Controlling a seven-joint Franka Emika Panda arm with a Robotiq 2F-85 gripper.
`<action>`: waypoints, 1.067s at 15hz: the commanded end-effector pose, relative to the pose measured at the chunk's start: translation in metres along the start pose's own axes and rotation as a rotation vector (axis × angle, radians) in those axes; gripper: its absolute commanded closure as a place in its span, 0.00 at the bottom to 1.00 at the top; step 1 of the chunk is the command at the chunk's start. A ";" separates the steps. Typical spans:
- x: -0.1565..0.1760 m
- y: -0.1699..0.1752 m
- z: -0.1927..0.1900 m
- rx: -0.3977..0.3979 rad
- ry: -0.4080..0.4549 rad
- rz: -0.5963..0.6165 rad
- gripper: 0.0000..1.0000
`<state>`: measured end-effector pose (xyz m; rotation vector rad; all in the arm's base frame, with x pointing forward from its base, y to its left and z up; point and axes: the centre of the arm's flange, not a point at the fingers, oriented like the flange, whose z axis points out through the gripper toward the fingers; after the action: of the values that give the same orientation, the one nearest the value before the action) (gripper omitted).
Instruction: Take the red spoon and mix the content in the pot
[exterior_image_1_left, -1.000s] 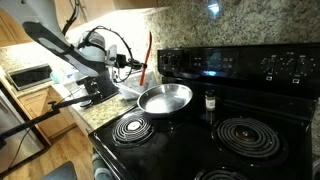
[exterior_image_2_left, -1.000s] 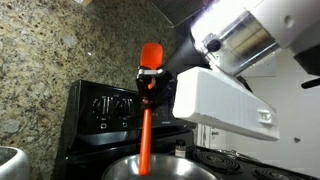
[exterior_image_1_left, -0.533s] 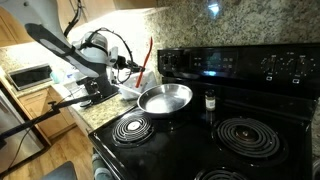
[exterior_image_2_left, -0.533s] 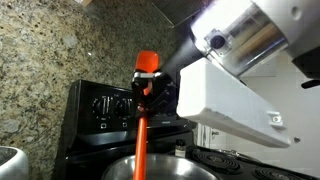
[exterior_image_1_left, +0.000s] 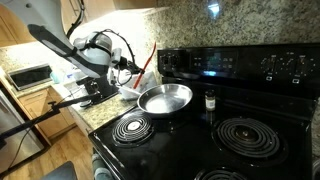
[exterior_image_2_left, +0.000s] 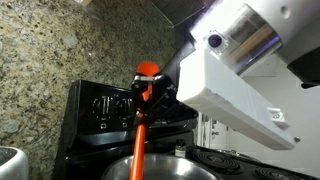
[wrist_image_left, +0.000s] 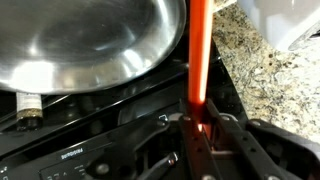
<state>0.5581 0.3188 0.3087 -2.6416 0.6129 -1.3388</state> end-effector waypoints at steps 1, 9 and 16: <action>0.012 0.001 0.005 0.028 -0.046 0.096 0.96; 0.008 0.007 0.004 0.003 -0.036 0.089 0.96; -0.002 0.006 0.010 0.131 -0.278 0.236 0.96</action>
<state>0.5566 0.3145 0.2975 -2.5353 0.7213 -0.9779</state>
